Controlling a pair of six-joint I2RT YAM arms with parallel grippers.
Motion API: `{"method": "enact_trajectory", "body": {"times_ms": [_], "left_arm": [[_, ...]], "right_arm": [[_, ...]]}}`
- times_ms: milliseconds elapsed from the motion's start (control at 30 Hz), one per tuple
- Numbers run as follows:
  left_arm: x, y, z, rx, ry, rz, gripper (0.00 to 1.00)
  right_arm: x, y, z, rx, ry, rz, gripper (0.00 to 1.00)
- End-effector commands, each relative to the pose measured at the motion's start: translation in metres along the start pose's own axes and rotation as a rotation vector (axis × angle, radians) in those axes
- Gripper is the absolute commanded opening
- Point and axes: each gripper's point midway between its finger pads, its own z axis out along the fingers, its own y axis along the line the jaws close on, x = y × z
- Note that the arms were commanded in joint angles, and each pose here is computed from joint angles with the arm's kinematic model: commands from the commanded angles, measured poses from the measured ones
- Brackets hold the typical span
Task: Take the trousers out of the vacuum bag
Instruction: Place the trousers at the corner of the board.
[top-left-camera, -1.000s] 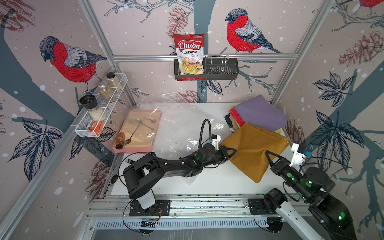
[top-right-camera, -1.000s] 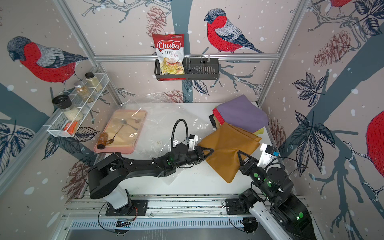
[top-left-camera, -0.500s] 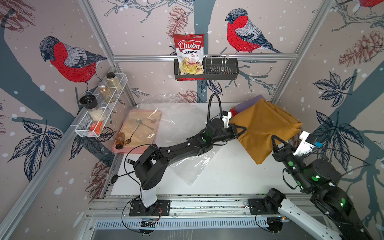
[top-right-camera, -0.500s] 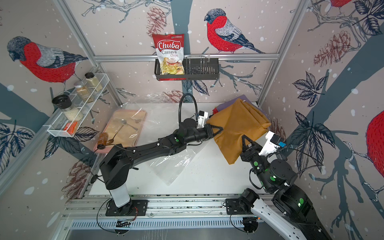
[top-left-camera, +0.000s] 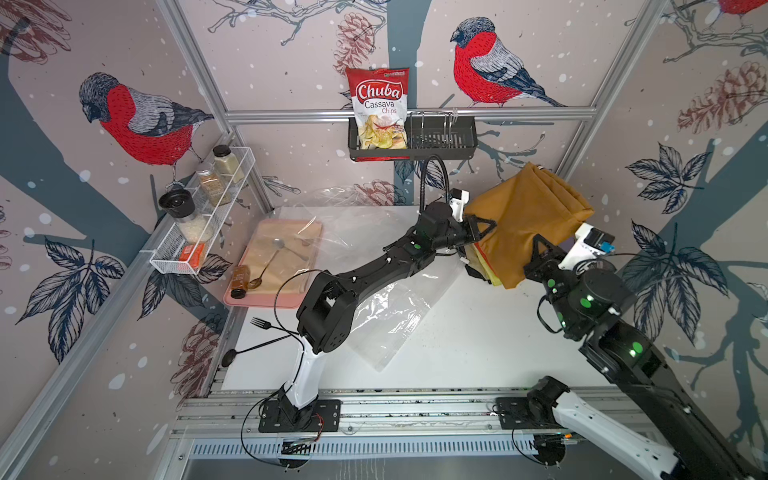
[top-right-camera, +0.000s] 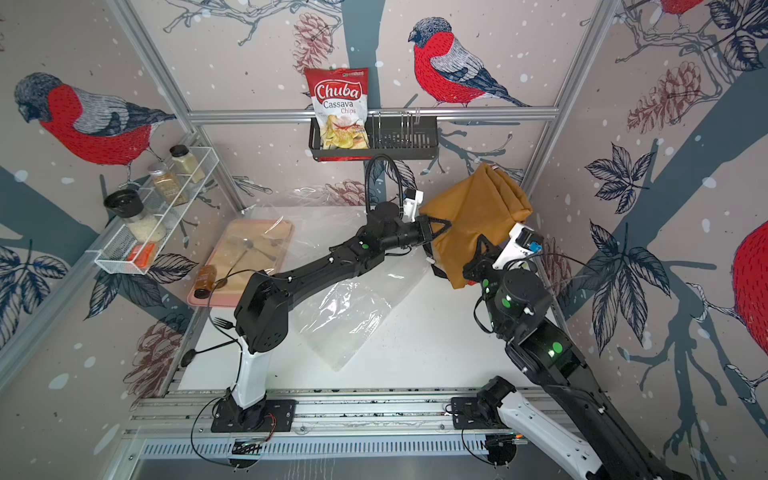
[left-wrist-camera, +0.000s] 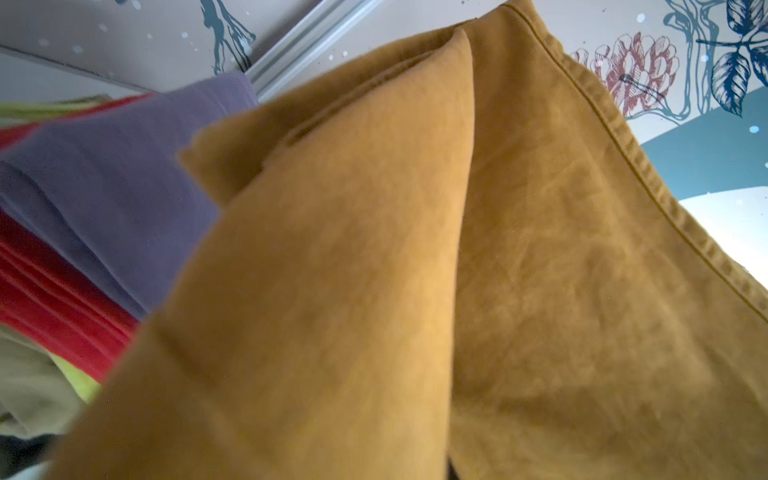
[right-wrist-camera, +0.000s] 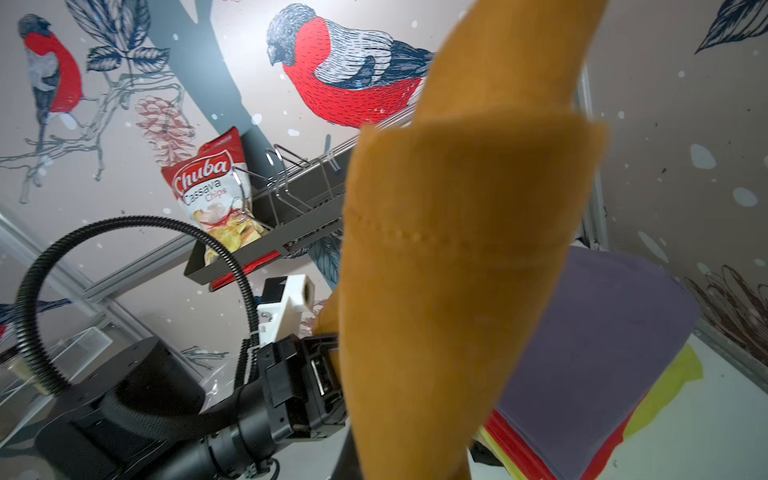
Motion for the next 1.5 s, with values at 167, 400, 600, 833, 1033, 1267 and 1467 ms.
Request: {"method": "enact_trajectory", "body": {"times_ms": [167, 400, 600, 833, 1033, 1267, 1467], "left_arm": [[-0.04, -0.005, 0.029, 0.065, -0.054, 0.097, 0.0], [-0.058, 0.024, 0.059, 0.058, -0.107, 0.094, 0.0], [-0.07, 0.057, 0.067, 0.093, -0.166, 0.074, 0.0], [-0.082, 0.083, 0.068, 0.108, -0.227, 0.075, 0.0], [-0.093, 0.099, 0.064, 0.112, -0.271, 0.072, 0.07], [-0.095, 0.108, 0.064, 0.128, -0.28, 0.064, 0.38], [-0.105, 0.104, 0.054, 0.141, -0.272, 0.068, 0.86]], "right_arm": [[-0.035, -0.049, 0.048, -0.177, 0.002, 0.191, 0.0], [-0.022, -0.106, 0.076, -0.197, 0.045, 0.308, 0.0], [0.003, -0.131, 0.094, -0.189, 0.083, 0.358, 0.0], [0.029, -0.152, 0.114, -0.186, 0.118, 0.411, 0.0], [0.045, -0.165, 0.134, -0.164, 0.13, 0.432, 0.0], [0.068, -0.192, 0.149, -0.073, 0.164, 0.458, 0.0], [0.078, -0.201, 0.154, -0.052, 0.18, 0.475, 0.0]]}}
